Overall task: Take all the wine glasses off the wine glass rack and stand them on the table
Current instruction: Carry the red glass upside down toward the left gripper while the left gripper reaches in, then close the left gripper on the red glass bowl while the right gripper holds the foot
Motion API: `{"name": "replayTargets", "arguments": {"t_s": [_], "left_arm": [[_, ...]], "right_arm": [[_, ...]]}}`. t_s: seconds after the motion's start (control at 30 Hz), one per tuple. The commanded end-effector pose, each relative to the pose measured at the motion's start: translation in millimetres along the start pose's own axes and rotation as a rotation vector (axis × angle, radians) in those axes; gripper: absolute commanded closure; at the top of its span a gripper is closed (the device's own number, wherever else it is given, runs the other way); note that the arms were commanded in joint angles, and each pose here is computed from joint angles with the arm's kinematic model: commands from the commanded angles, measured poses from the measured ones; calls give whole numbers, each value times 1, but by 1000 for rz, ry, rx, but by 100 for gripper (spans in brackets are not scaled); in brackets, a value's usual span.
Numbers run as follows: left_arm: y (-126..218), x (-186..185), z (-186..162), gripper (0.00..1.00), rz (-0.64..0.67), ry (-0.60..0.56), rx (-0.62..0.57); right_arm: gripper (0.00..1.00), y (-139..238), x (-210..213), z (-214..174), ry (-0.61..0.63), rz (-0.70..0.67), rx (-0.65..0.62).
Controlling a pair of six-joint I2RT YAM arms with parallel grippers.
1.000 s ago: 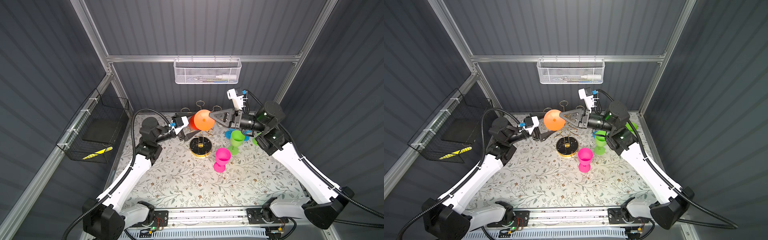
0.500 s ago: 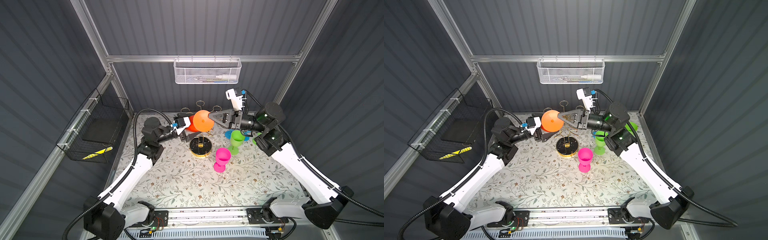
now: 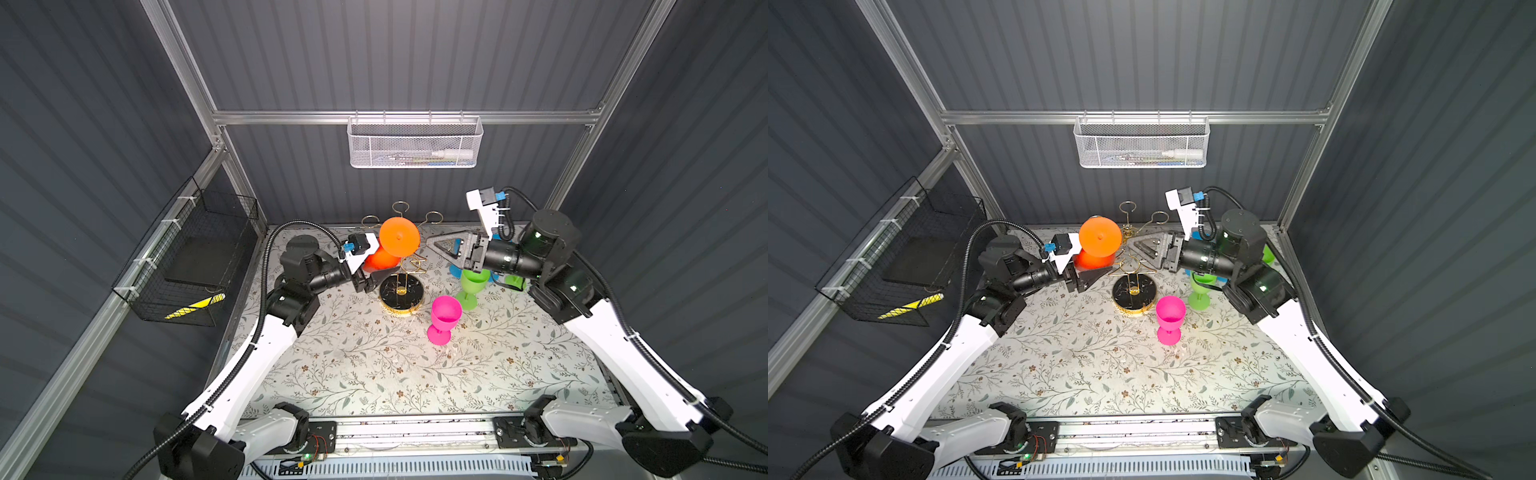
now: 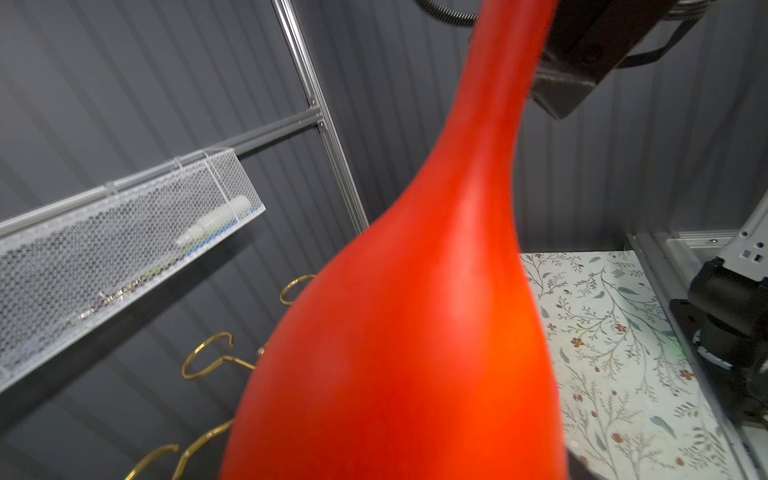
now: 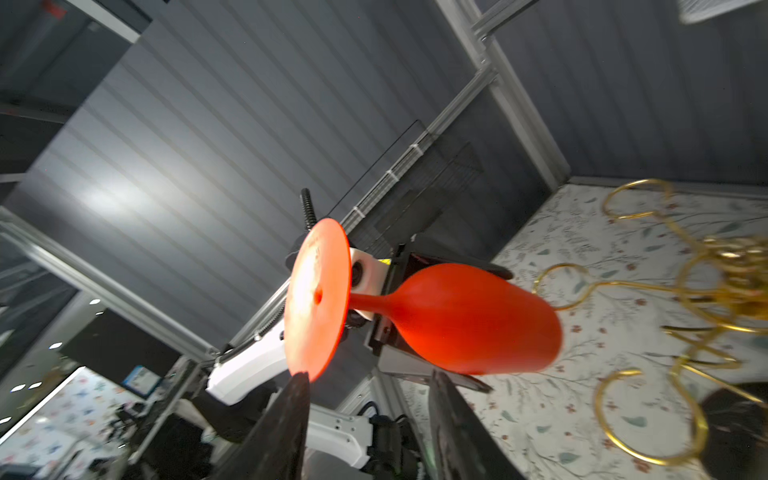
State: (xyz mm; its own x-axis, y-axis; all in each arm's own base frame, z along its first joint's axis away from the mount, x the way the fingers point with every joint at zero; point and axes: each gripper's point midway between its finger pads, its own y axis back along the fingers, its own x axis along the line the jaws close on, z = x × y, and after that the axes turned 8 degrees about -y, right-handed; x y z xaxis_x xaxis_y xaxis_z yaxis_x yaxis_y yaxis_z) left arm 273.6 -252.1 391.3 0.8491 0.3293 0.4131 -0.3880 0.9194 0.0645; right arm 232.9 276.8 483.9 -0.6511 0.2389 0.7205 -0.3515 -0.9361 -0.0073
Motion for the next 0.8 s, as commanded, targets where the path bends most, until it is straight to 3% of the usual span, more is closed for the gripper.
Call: {"name": "replayTargets", "arguments": {"t_s": [0.0, 0.17, 0.37, 0.77], "left_arm": [[12, -6, -5, 31, -5, 139, 112], [18, -10, -13, 33, -27, 292, 244], [19, -17, -26, 37, -90, 448, 389], [28, -34, -39, 37, -148, 556, 512]], "right_arm": [[50, 34, -16, 17, 201, -235, -122], [54, 45, -31, 23, 347, -383, -153], [51, 25, -35, 25, 561, -494, -120], [42, -37, -3, 4, 821, -384, -20]]}}
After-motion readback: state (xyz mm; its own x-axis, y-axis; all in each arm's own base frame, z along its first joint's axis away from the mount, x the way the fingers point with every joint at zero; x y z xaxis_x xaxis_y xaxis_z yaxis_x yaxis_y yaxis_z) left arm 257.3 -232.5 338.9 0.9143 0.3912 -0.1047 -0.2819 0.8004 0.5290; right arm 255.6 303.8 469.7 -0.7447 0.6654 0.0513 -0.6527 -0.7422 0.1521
